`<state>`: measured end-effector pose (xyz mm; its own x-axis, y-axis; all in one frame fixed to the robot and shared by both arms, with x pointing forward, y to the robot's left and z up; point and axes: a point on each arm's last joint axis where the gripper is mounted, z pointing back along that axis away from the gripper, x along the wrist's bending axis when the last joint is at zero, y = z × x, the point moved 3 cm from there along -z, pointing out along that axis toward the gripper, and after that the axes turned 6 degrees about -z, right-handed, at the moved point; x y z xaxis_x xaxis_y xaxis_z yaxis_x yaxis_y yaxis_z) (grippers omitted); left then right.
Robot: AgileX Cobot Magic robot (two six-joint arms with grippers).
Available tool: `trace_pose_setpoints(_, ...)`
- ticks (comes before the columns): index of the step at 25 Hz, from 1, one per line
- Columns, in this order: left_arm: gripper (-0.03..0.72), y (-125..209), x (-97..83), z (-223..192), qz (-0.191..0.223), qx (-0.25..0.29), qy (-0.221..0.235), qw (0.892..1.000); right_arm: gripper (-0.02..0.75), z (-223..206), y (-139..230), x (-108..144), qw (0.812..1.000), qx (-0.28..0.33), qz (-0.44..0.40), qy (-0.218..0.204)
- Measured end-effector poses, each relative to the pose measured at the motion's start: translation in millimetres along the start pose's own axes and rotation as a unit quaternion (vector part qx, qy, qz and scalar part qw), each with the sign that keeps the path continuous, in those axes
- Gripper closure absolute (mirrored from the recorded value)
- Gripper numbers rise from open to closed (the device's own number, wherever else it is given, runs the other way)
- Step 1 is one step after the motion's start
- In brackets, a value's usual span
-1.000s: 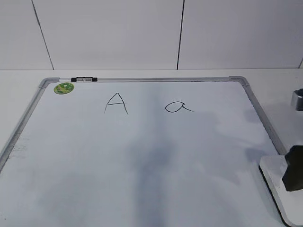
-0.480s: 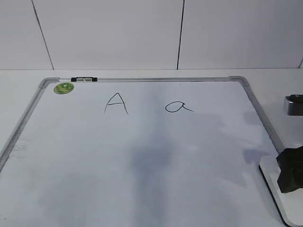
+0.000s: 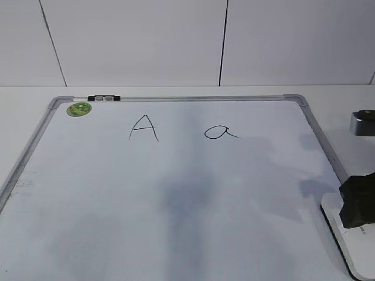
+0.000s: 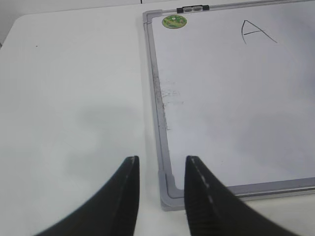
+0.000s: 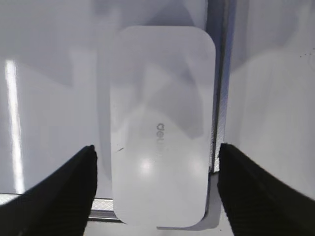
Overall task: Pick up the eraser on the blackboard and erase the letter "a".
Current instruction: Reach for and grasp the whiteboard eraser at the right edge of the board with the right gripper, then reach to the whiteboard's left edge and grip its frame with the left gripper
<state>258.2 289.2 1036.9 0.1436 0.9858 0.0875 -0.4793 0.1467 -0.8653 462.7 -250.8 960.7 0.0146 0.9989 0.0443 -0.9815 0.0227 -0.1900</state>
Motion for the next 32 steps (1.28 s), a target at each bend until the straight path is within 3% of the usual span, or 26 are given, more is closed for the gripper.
trace_pose_setpoints(9,0.454,0.0,0.0,0.0,0.0,0.0,0.0,1.0,0.16,0.0,-0.5,0.1,1.0,-0.002,0.0,0.0)
trace_pose_setpoints(20,0.454,0.0,0.0,0.0,0.0,0.0,0.0,1.0,0.093,-14.3,-1.0,0.2,0.999,0.027,0.016,0.006)
trace_pose_setpoints(32,0.454,0.0,0.0,0.0,0.0,0.0,0.0,1.0,0.089,-32.2,-7.4,1.7,0.999,0.037,0.02,0.008)
